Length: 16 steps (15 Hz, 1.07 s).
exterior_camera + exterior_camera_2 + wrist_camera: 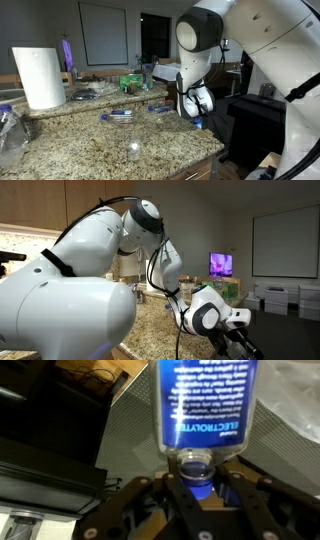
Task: Put three bottles inside the bin on the floor
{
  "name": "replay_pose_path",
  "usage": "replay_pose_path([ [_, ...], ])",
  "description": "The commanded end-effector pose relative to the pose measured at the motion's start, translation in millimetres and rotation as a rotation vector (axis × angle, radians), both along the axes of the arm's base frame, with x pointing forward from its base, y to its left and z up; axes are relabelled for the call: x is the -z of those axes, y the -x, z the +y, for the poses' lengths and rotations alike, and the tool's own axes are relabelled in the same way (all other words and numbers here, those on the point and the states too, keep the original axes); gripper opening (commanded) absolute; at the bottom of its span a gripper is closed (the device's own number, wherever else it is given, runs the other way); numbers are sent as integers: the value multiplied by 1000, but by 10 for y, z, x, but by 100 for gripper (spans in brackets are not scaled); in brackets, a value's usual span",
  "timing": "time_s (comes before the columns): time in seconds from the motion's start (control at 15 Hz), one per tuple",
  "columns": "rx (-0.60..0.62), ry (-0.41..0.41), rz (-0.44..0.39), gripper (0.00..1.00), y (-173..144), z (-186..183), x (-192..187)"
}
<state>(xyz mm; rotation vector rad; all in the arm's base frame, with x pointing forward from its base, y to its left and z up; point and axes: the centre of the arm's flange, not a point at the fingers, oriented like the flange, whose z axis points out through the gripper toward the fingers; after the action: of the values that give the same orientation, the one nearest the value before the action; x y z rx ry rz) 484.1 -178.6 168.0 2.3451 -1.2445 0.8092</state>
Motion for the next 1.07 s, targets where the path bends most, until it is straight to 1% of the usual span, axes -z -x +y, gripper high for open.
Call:
replay_pose_path([
  [0.0, -84, 28, 12, 10, 68, 160, -69],
  [0.2, -175, 100, 19, 10, 34, 143, -169],
  [0.4, -265, 155, 38, 10, 73, 168, -210],
  [0.6, -330, 163, 69, 10, 112, 298, -228],
  [0.8, -380, 156, 79, 10, 141, 483, -226],
  [1.0, -396, 167, 110, 10, 245, 506, -192],
])
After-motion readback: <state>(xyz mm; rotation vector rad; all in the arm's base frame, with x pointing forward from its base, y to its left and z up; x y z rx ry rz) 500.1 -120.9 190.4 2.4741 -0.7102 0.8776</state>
